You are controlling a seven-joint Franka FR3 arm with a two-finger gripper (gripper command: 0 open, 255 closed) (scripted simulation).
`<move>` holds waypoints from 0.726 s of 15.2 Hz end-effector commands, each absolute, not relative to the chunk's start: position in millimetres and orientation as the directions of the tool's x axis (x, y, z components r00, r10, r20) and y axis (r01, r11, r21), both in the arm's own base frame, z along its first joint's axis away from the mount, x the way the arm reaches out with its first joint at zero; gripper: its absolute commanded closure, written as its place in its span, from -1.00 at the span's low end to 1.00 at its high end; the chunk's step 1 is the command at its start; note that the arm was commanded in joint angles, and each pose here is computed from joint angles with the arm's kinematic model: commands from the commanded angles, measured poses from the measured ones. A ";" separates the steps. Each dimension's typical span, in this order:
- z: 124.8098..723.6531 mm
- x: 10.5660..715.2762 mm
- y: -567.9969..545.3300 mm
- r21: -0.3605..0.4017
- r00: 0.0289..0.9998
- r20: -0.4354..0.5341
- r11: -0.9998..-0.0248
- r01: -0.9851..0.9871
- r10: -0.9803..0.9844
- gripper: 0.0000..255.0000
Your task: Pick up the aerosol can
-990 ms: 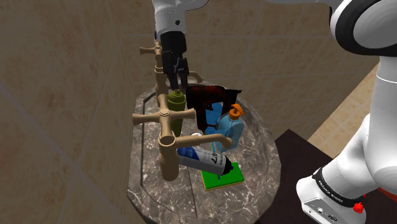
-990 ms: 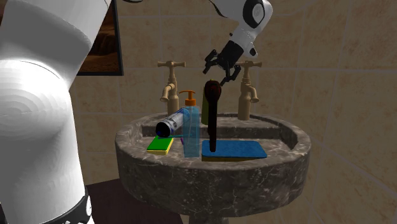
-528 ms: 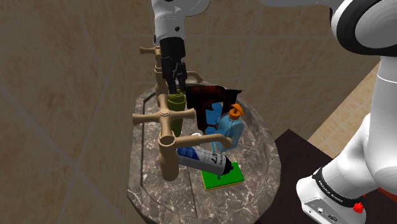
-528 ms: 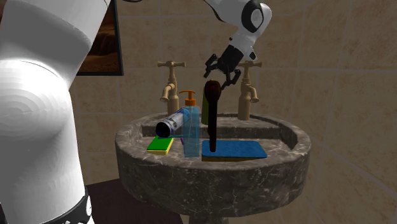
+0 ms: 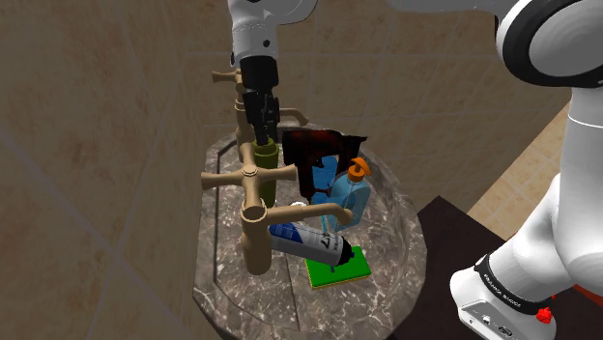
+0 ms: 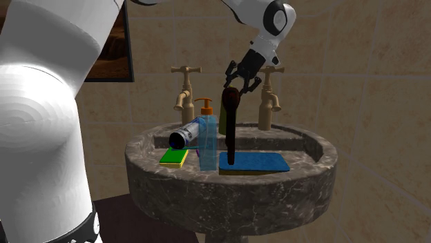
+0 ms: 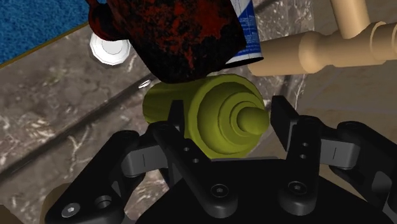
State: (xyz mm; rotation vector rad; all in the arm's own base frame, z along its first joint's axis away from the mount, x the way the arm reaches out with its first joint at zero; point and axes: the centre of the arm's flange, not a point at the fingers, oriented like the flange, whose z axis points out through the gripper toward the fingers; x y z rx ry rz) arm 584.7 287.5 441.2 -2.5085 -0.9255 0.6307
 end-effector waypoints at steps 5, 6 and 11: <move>429.1 576.9 287.1 -0.507 0.668 -0.320 -0.717 0.479 0.672 1.00; 434.4 576.9 287.1 -0.507 0.668 -0.320 -0.717 0.479 0.672 1.00; 460.8 576.9 287.1 -0.507 0.668 -0.320 -0.717 0.479 0.672 1.00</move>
